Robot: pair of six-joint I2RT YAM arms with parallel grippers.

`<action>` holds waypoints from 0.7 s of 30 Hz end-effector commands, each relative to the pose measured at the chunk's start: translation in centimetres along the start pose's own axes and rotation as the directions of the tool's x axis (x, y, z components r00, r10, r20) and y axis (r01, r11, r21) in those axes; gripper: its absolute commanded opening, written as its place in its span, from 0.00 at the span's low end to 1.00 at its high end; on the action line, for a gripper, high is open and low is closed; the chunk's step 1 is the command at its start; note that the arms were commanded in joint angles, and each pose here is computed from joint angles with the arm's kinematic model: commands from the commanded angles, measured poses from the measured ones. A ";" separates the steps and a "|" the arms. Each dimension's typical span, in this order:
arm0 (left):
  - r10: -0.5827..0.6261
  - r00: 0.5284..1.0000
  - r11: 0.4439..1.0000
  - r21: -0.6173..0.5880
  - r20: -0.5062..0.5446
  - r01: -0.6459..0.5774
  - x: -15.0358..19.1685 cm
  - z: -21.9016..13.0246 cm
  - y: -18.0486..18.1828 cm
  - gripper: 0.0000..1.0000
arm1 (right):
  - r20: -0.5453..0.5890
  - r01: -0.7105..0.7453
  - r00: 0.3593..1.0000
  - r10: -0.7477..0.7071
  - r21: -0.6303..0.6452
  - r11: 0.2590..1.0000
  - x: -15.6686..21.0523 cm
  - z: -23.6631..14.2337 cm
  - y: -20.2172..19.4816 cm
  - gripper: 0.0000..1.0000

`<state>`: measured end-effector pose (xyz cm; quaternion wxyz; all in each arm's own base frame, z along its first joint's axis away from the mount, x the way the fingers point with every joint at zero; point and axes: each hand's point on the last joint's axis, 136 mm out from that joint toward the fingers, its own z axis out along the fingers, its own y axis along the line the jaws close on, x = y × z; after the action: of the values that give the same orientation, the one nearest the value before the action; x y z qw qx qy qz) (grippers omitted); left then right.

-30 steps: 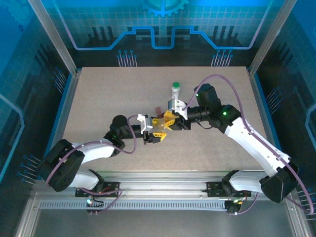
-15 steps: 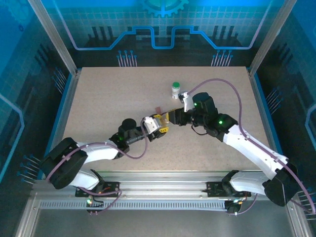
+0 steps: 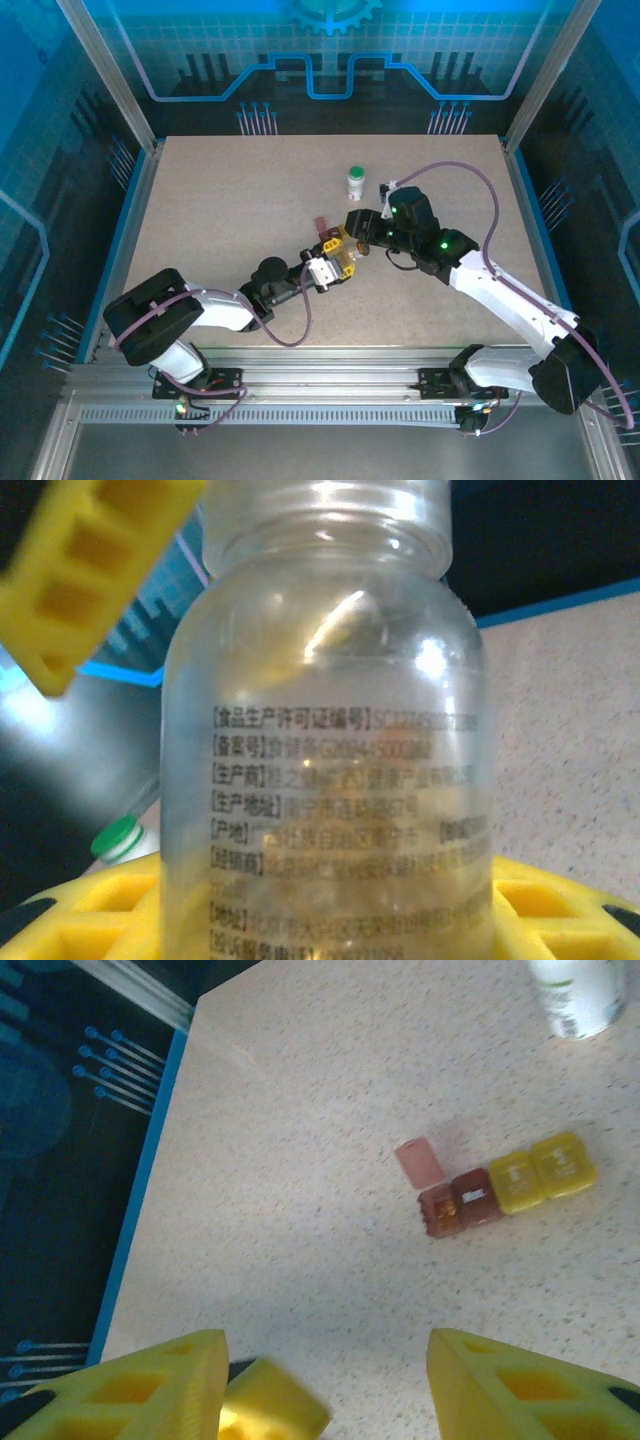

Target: Sort the pills into containers

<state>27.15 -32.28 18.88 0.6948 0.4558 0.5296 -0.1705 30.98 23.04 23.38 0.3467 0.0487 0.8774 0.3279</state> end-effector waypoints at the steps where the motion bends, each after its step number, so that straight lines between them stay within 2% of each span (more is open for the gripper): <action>1: 0.036 0.987 0.999 -0.040 0.160 -0.029 -3.8 -0.8 1.0 0.00 | 0.044 0.003 0.999 -0.006 0.071 0.997 -1.7 0.1 -1.6 0.57; 10: 0.018 0.985 0.999 -0.053 0.173 -0.010 -4.4 -1.0 1.5 0.00 | 0.022 0.031 0.999 -0.034 0.119 0.992 -2.2 0.3 -3.7 0.59; 13: 0.005 0.989 0.998 -0.061 0.150 0.004 -3.7 -0.9 1.8 0.00 | 0.054 0.113 0.992 -0.115 0.048 0.992 -3.4 -1.1 -2.0 0.59; 14: -0.013 0.989 0.998 -0.058 0.144 0.021 -3.5 -0.9 1.9 0.00 | 0.081 0.181 0.980 -0.180 -0.002 0.984 -4.1 -1.9 -0.7 0.59; 17: -0.121 0.985 0.993 0.003 0.125 0.122 -2.5 -1.1 2.2 0.00 | 0.176 0.406 0.905 -0.386 -0.089 0.910 -5.2 -4.8 2.4 0.59; 19: -0.201 0.972 0.979 0.060 0.123 0.195 -2.3 -1.5 2.5 0.00 | 0.249 0.579 0.805 -0.538 -0.129 0.805 -5.3 -6.6 4.3 0.58; 21: -0.245 0.961 0.967 0.097 0.127 0.234 -2.3 -1.9 2.7 0.00 | 0.333 0.746 0.659 -0.675 -0.168 0.645 -4.6 -8.1 6.3 0.59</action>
<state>28.44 -30.04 20.99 0.7068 0.4090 0.5307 -0.2271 30.51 20.65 28.64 0.4567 -0.1340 0.8283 0.2956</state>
